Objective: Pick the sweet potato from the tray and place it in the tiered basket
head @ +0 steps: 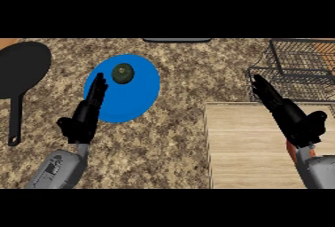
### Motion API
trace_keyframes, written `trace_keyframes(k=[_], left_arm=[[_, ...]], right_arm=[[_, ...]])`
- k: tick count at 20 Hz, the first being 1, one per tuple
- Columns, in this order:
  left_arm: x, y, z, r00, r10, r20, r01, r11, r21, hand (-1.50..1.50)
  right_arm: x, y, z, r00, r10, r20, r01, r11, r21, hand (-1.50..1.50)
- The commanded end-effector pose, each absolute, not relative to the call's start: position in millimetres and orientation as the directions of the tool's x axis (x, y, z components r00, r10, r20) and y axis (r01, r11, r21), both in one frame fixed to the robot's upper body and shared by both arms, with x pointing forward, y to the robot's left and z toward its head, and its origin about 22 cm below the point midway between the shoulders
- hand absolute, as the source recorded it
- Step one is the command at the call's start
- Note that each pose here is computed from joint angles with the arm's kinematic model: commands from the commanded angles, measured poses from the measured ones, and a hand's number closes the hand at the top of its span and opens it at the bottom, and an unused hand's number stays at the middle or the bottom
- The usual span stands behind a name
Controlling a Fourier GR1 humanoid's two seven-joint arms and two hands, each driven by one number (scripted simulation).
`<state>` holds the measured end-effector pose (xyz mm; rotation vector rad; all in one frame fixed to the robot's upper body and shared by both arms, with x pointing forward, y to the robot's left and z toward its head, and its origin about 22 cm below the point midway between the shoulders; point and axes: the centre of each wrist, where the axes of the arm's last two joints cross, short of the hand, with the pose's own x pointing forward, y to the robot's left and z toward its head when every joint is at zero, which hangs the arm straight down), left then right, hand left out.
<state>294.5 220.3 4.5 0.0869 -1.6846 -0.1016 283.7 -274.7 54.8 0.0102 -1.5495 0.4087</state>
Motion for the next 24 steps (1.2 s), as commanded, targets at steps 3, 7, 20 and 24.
trace_keyframes(k=[3, 7, 20, 24], left_arm=[[294, 269, 16, -0.067, -0.286, 0.956, -0.100, 0.955, 0.279, 0.00], [285, 289, -1, 0.026, -0.329, 0.944, -0.166, 0.930, 0.328, 0.00], [269, 304, 18, 0.054, -0.412, 0.909, -0.147, 0.897, 0.416, 0.00], [273, 303, 25, 0.048, -0.399, 0.916, -0.130, 0.907, 0.402, 0.00]], right_arm=[[272, -339, 70, -0.017, 0.110, 0.994, -0.065, 0.992, -0.111, 1.50], [269, -369, 92, -0.314, -0.094, 0.945, 0.328, 0.923, 0.201, 1.50], [152, -452, 140, 0.444, 0.406, 0.798, 0.225, 0.812, -0.538, -1.50], [167, -447, 190, 0.502, 0.579, 0.643, -0.030, 0.754, -0.656, -1.50]])
